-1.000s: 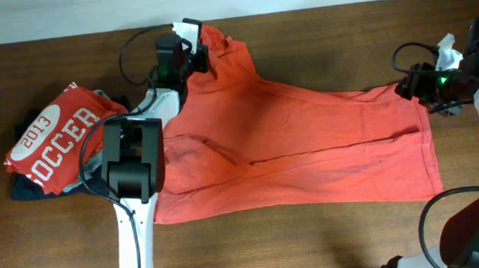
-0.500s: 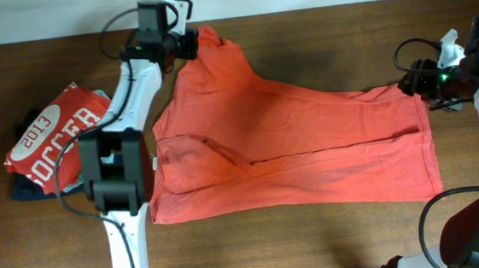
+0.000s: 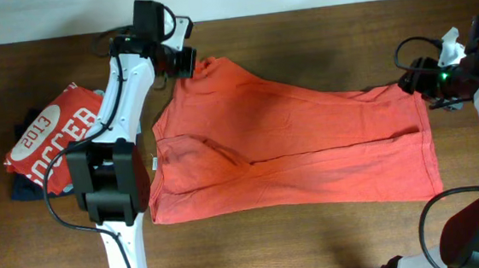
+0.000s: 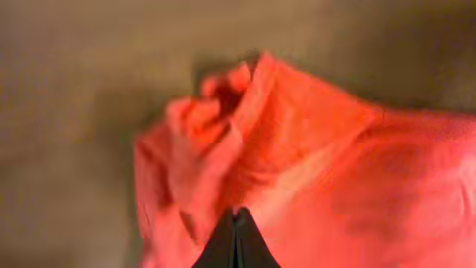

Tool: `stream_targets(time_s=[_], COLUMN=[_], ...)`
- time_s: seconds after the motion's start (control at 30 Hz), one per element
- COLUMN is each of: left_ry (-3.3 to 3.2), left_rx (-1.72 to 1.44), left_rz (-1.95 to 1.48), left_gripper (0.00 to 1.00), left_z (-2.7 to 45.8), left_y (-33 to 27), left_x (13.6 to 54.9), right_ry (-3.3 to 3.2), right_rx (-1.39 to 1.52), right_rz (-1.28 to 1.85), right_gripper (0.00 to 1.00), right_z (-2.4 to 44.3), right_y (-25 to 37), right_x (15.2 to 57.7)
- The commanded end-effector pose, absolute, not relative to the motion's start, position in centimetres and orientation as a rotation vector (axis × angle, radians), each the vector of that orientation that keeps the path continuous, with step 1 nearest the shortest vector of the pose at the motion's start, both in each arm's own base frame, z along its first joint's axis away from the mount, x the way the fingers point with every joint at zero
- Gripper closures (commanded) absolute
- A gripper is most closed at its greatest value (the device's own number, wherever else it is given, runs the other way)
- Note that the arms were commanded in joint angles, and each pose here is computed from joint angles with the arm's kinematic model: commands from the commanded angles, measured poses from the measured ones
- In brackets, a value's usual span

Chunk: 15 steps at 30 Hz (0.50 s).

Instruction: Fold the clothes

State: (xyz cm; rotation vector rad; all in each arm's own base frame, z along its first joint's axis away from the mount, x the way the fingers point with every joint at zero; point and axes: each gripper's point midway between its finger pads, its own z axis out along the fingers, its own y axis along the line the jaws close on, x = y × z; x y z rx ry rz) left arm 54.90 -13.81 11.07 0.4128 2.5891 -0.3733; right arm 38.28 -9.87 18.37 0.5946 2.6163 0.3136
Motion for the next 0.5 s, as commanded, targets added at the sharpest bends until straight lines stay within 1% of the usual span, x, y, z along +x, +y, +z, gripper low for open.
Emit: stream_targets(time_s=[0.0,0.13,0.23,0.27,0.33,0.37,0.4,0.43,0.47], left_ry=[2.601,2.672,2.657,2.631,2.568,2.534,2.502,2.471,2.447], left_rx=[0.429,0.427,0.438,0.464,0.525,0.543,0.550,0.553,0.555], left_rz=[-0.377,-0.383,-0.378,-0.369,-0.343,-0.336,-0.331,-0.331,-0.327], left_gripper=[1.00,1.00,1.00,0.98,0.71,0.67,0.66,0.61,0.59], left_z=[13.9,14.5,15.1,15.3,15.3,15.3,15.4,15.4,15.2], left_y=[-13.6,-13.1,-13.1,-13.2,-13.3,-13.5,-13.7,-13.9,-14.1], left_x=[53.1,50.8,50.8,51.2,52.4,53.2,53.9,54.7,55.4], right_ry=[2.618,2.655,2.661,2.664,2.671,2.673,2.674,2.674,2.674], right_rx=[0.599,0.618,0.678,0.699,0.700,0.698,0.696,0.696,0.697], right_rz=[0.305,0.317,0.334,0.339,0.351,0.352,0.352,0.353,0.352], right_gripper=[0.36,0.36,0.36,0.36,0.36,0.36,0.36,0.36,0.36], right_z=[18.0,16.3,15.3,15.0,14.7,14.6,14.6,14.6,14.6], right_y=[-10.0,-10.1,-10.3,-10.3,-10.2,-10.1,-10.0,-10.0,-10.0], right_x=[38.9,39.2,39.5,39.6,39.7,39.7,39.7,39.7,39.7])
